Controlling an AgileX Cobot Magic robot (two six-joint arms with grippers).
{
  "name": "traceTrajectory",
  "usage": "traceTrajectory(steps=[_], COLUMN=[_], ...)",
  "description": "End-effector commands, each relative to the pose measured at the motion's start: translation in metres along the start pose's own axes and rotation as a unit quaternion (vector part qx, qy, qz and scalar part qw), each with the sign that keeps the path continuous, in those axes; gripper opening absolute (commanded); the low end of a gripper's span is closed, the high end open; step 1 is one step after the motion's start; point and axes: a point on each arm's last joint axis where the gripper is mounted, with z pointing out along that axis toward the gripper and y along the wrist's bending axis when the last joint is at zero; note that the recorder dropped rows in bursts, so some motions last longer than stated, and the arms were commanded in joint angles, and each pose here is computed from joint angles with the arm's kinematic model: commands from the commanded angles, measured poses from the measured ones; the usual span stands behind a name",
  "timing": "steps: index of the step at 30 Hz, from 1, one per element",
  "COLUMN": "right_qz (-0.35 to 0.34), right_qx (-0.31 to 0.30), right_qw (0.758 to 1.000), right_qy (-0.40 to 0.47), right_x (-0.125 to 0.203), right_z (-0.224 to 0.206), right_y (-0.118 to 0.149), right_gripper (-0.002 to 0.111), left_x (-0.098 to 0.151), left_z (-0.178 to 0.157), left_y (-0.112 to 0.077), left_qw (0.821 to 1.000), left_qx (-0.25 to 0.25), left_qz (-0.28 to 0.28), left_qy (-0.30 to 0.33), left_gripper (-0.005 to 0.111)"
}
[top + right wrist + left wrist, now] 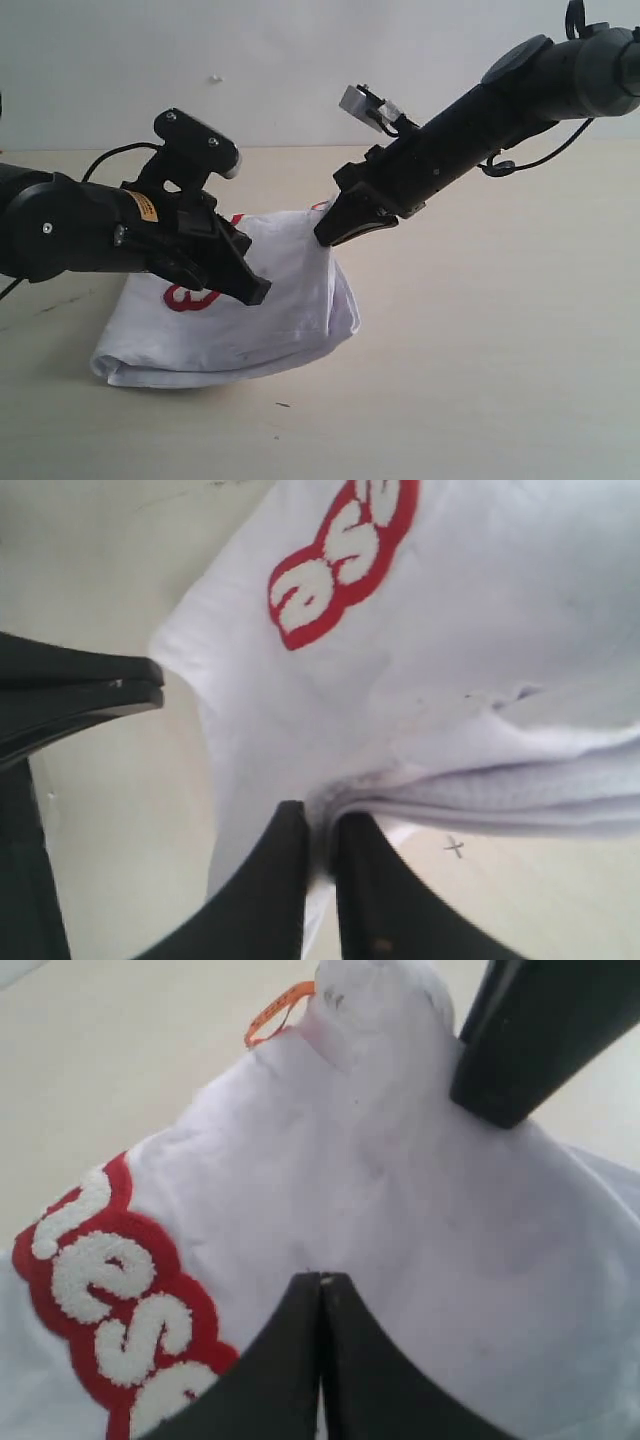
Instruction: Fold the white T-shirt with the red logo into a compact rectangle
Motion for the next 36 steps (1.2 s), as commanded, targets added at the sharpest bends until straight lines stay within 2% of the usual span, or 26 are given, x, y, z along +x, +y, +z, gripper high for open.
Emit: traceTrajectory(steps=[1, 4, 6, 11, 15, 20, 27, 31, 34, 36], right_qz=[-0.001, -0.003, 0.003, 0.016, 0.019, 0.019, 0.019, 0.019, 0.019, 0.019], right_qx=[0.027, 0.032, 0.033, 0.022, 0.016, 0.019, 0.012, 0.01, 0.01, 0.009], right_qw=[1.0, 0.999, 0.999, 0.999, 0.999, 0.999, 1.0, 1.0, 1.0, 1.0], right_qy=[-0.012, -0.017, -0.022, -0.027, -0.026, -0.028, -0.021, -0.02, -0.02, -0.019], right_x=[-0.004, -0.006, -0.01, -0.02, -0.023, -0.023, -0.022, -0.022, -0.022, -0.021], right_z=[-0.002, -0.003, -0.005, -0.012, -0.015, -0.015, -0.015, -0.015, -0.015, -0.015], right_y=[-0.003, -0.003, -0.002, 0.006, 0.009, 0.009, 0.01, 0.01, 0.01, 0.011], right_gripper=[0.0, 0.0, 0.0, 0.0, 0.0, 0.0, 0.0, 0.0, 0.0, 0.0], left_x=[0.002, 0.005, 0.008, 0.016, 0.031, 0.048, 0.04, 0.048, 0.055, 0.055], left_z=[0.0, -0.001, -0.002, -0.003, 0.008, 0.027, 0.045, 0.055, 0.06, 0.062], left_y=[-0.004, -0.014, -0.025, -0.047, -0.049, -0.061, -0.064, -0.06, -0.059, -0.057], left_qw=[1.0, 0.997, 0.994, 0.985, 0.983, 0.977, 0.982, 0.98, 0.977, 0.979], left_qx=[0.009, 0.027, 0.046, 0.075, 0.073, 0.083, 0.045, 0.037, 0.032, 0.02], left_qz=[0.015, 0.056, 0.09, 0.143, 0.151, 0.172, 0.182, 0.197, 0.21, 0.203], left_qy=[0.015, 0.035, 0.051, 0.065, 0.073, 0.093, -0.001, 0.01, 0.023, 0.021], left_gripper=[0.023, 0.062, 0.073, 0.061, 0.072, 0.074, 0.074, 0.074, 0.068, 0.056])
